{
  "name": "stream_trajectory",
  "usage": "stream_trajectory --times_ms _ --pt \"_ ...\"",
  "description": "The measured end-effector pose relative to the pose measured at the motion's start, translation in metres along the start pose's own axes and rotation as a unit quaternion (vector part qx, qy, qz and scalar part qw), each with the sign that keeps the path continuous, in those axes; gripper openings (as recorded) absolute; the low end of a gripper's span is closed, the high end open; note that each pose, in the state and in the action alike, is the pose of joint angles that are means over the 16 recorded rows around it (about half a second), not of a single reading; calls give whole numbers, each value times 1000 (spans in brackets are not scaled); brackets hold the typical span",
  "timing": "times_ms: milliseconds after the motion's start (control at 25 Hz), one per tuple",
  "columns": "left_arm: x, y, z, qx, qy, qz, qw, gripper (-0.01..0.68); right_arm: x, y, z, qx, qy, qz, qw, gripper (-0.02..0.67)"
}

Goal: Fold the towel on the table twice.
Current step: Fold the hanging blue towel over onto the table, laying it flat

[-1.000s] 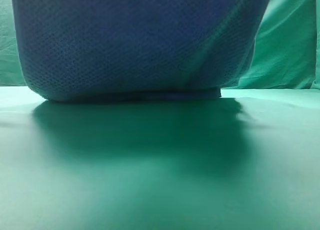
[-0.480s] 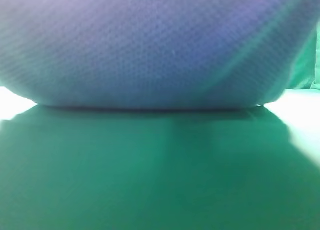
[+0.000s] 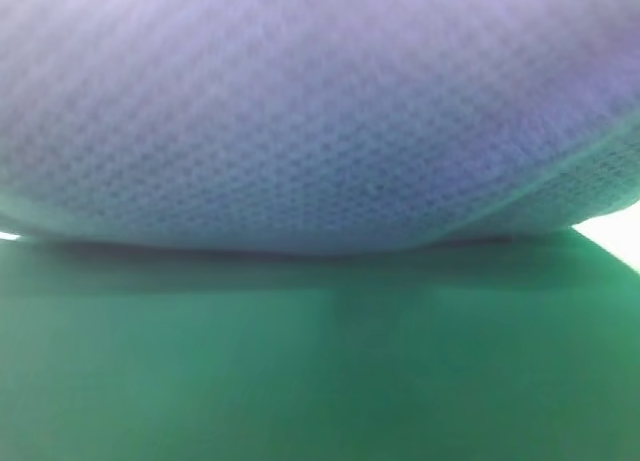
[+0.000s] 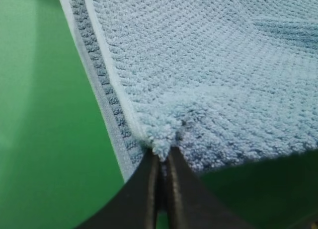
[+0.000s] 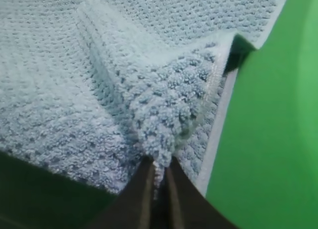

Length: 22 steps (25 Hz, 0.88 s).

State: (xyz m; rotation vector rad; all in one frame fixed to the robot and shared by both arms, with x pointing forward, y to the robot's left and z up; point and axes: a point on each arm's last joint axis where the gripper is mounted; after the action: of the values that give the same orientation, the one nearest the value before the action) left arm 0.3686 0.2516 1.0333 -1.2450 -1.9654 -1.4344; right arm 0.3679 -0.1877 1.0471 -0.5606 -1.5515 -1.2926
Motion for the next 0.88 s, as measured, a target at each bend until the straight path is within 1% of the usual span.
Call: stream_trajectory --times_ms 120,280,520,720,880 --pt "-5 1 2 12 -1 -2 1000 0 -5 1 -1 -5 -10 5 1000 0" --pt "-15 15 3 28 3 -8 1000 0 -15 11 -4 -11 -28 8 1000 0" --pt "-39 53 8 50 17 -12 999 0 -36 41 -13 -22 -56 8 998 0" --pt "-68 87 14 61 31 -9 998 0 -58 75 -26 -35 -72 4 997 0" --pt "-92 107 21 67 45 -11 997 0 -78 101 -38 -43 -80 -4 996 0"
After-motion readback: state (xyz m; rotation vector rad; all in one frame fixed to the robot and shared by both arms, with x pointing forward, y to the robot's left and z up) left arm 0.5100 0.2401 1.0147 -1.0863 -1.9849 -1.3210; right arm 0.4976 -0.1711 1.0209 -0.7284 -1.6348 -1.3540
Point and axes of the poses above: a point on each arm's last joint axis where the gripper is mounted, x pointing back along that axis away from the gripper, z along the wrist's bending axis when the last joint is at zero, y = z × x
